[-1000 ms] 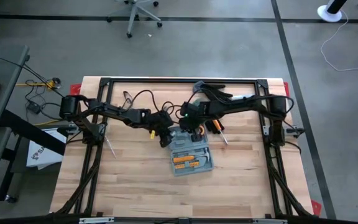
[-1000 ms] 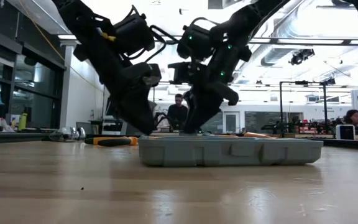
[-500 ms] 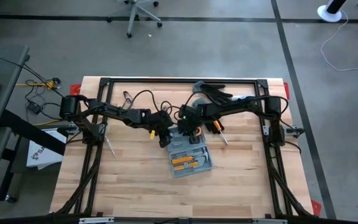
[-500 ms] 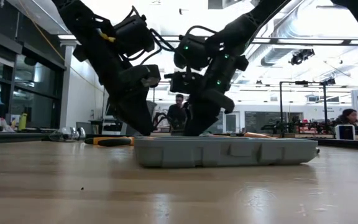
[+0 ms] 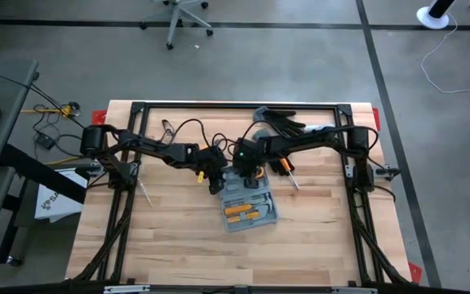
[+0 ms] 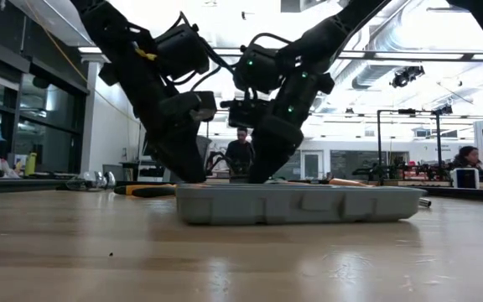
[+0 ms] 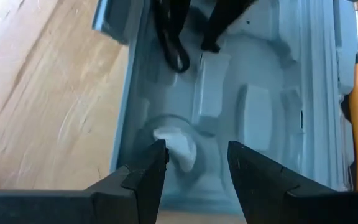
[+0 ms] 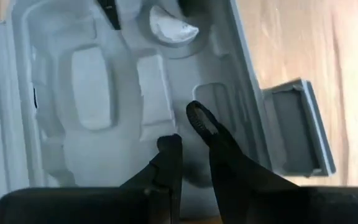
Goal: Prefit tool cases
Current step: Remove the yellow tape measure from the gray toolbox
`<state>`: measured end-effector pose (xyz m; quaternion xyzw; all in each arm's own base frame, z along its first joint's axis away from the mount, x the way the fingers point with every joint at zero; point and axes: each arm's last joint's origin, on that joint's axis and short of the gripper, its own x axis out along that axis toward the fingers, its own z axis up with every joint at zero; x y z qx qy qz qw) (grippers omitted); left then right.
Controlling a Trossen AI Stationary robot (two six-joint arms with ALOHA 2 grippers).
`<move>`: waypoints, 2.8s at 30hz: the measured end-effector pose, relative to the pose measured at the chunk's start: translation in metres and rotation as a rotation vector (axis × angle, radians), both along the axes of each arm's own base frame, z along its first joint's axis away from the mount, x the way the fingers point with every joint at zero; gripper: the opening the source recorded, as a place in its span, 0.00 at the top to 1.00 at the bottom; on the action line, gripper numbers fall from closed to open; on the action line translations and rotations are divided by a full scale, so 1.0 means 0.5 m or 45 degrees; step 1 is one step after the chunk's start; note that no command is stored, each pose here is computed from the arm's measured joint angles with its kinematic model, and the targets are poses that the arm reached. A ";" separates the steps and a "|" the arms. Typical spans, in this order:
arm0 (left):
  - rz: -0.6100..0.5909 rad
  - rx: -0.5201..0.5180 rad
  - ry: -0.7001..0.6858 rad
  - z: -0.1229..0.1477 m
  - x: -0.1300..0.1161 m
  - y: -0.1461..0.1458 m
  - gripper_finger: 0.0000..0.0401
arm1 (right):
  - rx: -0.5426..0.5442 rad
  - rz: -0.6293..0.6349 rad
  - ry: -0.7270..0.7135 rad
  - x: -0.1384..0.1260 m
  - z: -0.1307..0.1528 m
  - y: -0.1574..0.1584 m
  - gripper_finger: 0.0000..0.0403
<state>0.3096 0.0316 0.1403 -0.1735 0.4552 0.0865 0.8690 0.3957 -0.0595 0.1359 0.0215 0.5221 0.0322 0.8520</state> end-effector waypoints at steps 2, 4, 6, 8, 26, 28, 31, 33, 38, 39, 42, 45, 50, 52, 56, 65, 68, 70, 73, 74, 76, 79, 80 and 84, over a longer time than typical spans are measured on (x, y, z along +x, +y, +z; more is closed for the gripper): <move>0.001 -0.002 0.004 -0.001 0.000 0.001 0.59 | 0.024 -0.056 0.013 -0.004 0.007 -0.002 0.82; 0.001 0.000 -0.004 0.000 0.001 0.001 0.59 | 0.021 -0.071 0.001 -0.005 0.015 -0.003 0.82; 0.001 0.000 -0.008 0.000 0.002 0.001 0.59 | 0.017 -0.066 -0.008 -0.006 0.021 -0.003 0.82; 0.001 0.001 -0.007 0.000 0.002 0.001 0.59 | 0.028 -0.083 0.002 -0.010 0.028 -0.004 0.82; -0.006 0.009 0.001 -0.001 0.001 0.000 0.59 | 0.255 -0.141 0.110 -0.078 0.093 -0.044 0.79; -0.004 0.007 0.002 -0.001 0.001 0.000 0.59 | 0.279 -0.128 0.115 -0.079 0.093 -0.042 0.75; 0.003 0.001 0.003 -0.001 0.001 0.000 0.59 | 0.344 -0.105 0.106 -0.080 0.093 -0.042 0.68; 0.003 0.002 0.005 -0.001 0.000 0.000 0.59 | 0.368 -0.104 0.103 -0.081 0.094 -0.046 0.64; 0.003 0.001 0.006 -0.001 0.000 0.000 0.59 | 0.393 -0.147 0.096 -0.083 0.094 -0.057 0.54; 0.004 0.001 0.006 -0.001 0.000 0.000 0.59 | 0.387 -0.164 0.091 -0.082 0.095 -0.058 0.53; 0.003 0.000 0.008 -0.002 0.000 0.000 0.59 | 0.320 -0.222 0.073 -0.077 0.095 -0.060 0.50; 0.002 -0.002 0.012 -0.002 -0.001 0.000 0.59 | 0.268 -0.252 0.069 -0.074 0.095 -0.060 0.49; 0.002 -0.002 0.013 -0.002 -0.001 0.000 0.59 | 0.238 -0.232 0.012 -0.067 0.099 -0.063 0.49; 0.002 -0.002 0.013 -0.002 -0.001 0.000 0.59 | 0.235 -0.232 -0.010 -0.064 0.100 -0.064 0.49; 0.002 -0.002 0.013 -0.002 -0.001 0.000 0.59 | 0.327 -0.368 0.054 -0.070 0.098 -0.062 0.49; 0.008 -0.014 0.013 -0.002 -0.001 0.000 0.59 | 0.273 -0.242 0.176 -0.090 0.090 -0.057 0.49; 0.010 -0.015 0.013 -0.002 -0.001 0.000 0.59 | 0.239 -0.241 0.177 -0.088 0.090 -0.053 0.49; 0.016 -0.018 0.013 -0.002 -0.001 0.000 0.59 | 0.184 -0.253 0.182 -0.087 0.089 -0.051 0.49; 0.021 -0.018 0.014 -0.002 -0.001 0.000 0.59 | 0.114 -0.271 0.197 -0.088 0.088 -0.053 0.47; 0.022 -0.018 0.014 -0.002 -0.001 0.000 0.59 | 0.103 -0.275 0.204 -0.089 0.088 -0.053 0.46; 0.026 -0.020 0.014 -0.002 -0.001 0.000 0.59 | 0.071 -0.275 0.219 -0.091 0.087 -0.054 0.42; 0.030 -0.023 0.019 -0.002 -0.002 0.000 0.59 | 0.048 -0.251 0.249 -0.096 0.086 -0.054 0.32; 0.031 -0.023 0.023 -0.003 -0.002 0.000 0.59 | 0.049 -0.250 0.259 -0.097 0.085 -0.054 0.28; 0.036 -0.015 0.035 -0.003 -0.004 0.000 0.59 | 0.045 -0.228 0.288 -0.101 0.084 -0.052 0.10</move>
